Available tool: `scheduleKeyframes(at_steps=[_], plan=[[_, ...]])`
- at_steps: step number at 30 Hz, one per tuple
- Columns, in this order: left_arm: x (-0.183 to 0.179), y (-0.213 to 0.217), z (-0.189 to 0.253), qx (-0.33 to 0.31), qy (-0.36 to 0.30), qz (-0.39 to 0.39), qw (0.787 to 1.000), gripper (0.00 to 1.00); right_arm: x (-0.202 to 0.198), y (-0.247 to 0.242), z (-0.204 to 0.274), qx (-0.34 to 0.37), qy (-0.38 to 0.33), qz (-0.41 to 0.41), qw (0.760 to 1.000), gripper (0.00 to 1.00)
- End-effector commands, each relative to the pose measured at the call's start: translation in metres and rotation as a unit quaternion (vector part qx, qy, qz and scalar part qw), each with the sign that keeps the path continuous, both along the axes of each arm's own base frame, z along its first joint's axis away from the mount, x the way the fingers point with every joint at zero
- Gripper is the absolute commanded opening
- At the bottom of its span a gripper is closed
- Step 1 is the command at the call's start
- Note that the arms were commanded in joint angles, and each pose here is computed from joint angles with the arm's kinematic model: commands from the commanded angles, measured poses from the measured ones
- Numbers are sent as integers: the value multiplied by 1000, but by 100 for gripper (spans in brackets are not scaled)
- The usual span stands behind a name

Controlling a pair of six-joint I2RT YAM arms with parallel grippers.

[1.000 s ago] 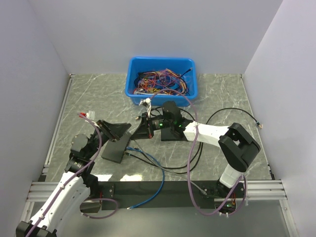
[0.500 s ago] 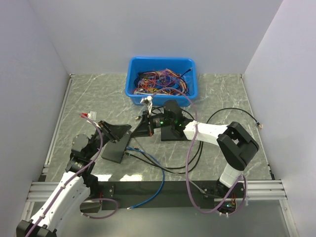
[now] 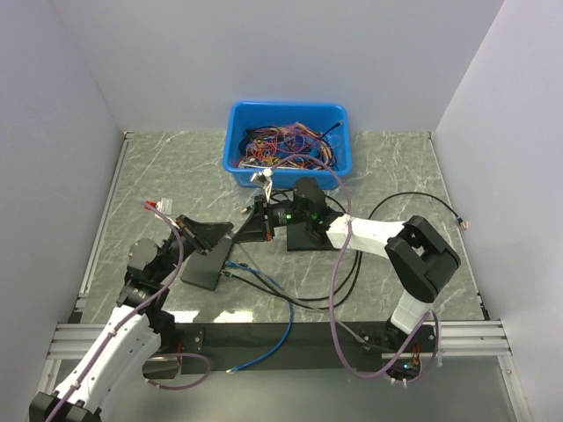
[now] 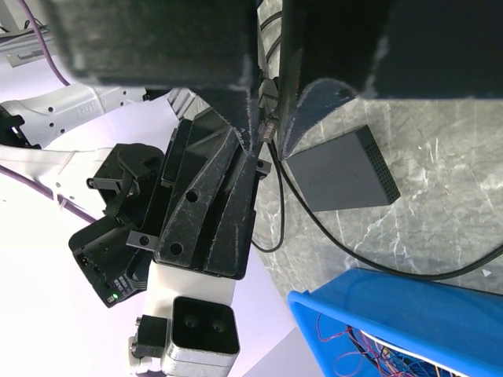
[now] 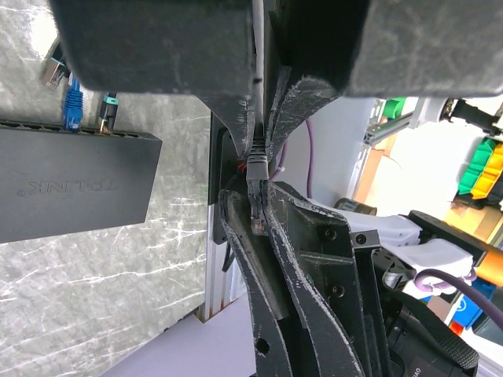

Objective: Insert the plug into the switch port

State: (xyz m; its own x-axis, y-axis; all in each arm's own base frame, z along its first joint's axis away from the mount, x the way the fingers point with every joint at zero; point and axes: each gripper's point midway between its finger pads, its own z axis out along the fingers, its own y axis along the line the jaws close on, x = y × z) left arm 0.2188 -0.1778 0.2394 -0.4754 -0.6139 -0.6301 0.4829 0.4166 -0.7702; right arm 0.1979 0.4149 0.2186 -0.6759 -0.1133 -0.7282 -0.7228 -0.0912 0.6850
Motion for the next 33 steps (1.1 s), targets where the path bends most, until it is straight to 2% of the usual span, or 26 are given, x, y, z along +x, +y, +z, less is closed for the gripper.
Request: scheduleKeyframes(at_steps=[1,3,5,6,8,9,13,14,18,33], plan=[[-5,-3,13,-1,-29,-12,1000,8,9,3,9,16,-24,-8,1000,0],[-5,-2,13,-1,-26,-10,1000,1,12,2,5,5,-26,-19,999,0],[-4,-1,13,-2,-21,-7,1000,1,21,0,4,-18,-25,-54,998,7],[0,1,10,0,-3,5,1000,0,25,-1,4,-25,-41,-67,997,21],[7,5,6,6,30,26,999,1,39,-6,8,-51,-59,-113,991,36],[11,8,1,19,69,38,997,1,44,-7,11,-58,-67,-128,988,43],[17,9,1,33,108,48,992,1,63,-22,27,-97,-112,-213,966,40],[18,8,3,28,111,48,992,0,71,-30,29,-120,-134,-251,951,40],[19,7,3,17,125,47,991,1,75,-36,33,-175,-180,-296,922,41],[17,9,7,13,117,50,992,0,34,3,19,-207,-214,-254,920,41]])
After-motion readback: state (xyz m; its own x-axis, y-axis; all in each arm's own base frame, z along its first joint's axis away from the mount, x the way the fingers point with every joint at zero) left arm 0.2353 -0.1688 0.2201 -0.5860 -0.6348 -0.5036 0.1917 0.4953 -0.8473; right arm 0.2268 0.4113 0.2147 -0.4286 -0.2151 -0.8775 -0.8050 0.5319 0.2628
